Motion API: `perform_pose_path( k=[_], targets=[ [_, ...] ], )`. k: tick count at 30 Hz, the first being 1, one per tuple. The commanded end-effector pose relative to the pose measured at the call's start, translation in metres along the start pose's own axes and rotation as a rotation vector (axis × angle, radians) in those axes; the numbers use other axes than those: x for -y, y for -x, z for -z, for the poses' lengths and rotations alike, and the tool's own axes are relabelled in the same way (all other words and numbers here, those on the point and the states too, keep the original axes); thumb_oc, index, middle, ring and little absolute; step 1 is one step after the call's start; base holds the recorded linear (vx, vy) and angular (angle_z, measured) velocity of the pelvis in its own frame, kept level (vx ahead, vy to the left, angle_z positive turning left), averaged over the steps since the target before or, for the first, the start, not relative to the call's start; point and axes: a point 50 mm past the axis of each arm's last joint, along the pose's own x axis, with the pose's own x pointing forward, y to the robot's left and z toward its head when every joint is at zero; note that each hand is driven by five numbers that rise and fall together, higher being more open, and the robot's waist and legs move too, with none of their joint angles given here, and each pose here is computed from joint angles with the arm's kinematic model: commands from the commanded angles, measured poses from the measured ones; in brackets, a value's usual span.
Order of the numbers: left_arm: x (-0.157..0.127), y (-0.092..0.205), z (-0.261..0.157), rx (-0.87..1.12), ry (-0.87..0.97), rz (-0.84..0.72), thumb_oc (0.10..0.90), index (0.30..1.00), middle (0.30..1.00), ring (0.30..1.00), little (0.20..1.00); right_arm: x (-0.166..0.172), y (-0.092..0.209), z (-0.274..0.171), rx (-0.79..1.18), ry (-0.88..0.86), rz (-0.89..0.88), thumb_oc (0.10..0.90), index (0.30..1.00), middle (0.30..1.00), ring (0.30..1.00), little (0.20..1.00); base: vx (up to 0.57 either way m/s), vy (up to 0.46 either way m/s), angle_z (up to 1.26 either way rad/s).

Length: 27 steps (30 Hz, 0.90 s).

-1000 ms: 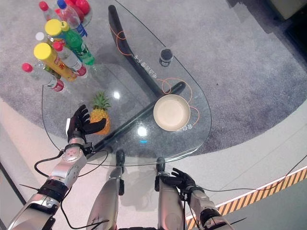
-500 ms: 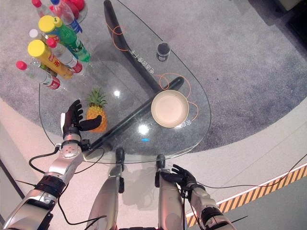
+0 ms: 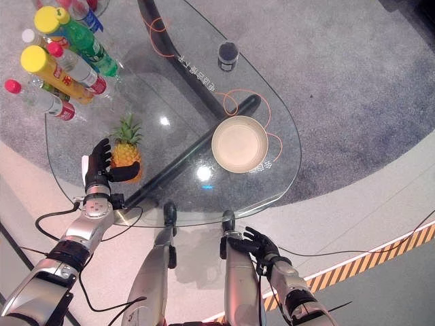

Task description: Pick up the fruit to the plate

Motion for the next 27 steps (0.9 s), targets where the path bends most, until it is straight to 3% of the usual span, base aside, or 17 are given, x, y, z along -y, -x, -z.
perform_pose_path(
  k=[1, 27],
  targets=[
    [0.007, -0.011, -0.031, 0.076, 0.084, 0.034, 0.8, 0.9, 0.9, 0.9, 0.9, 0.018, 0.02, 0.06, -0.22, 0.096, 0.048, 0.8, 0.9, 0.9, 0.9, 0.9, 0.0, 0.0, 0.0],
    [-0.002, -0.018, 0.025, -0.338, -0.102, 0.063, 0.8, 0.9, 0.9, 0.9, 0.9, 0.003, 0.009, 0.043, -0.202, 0.127, 0.023, 0.8, 0.9, 0.9, 0.9, 0.9, 0.0, 0.003, 0.0]
  ],
)
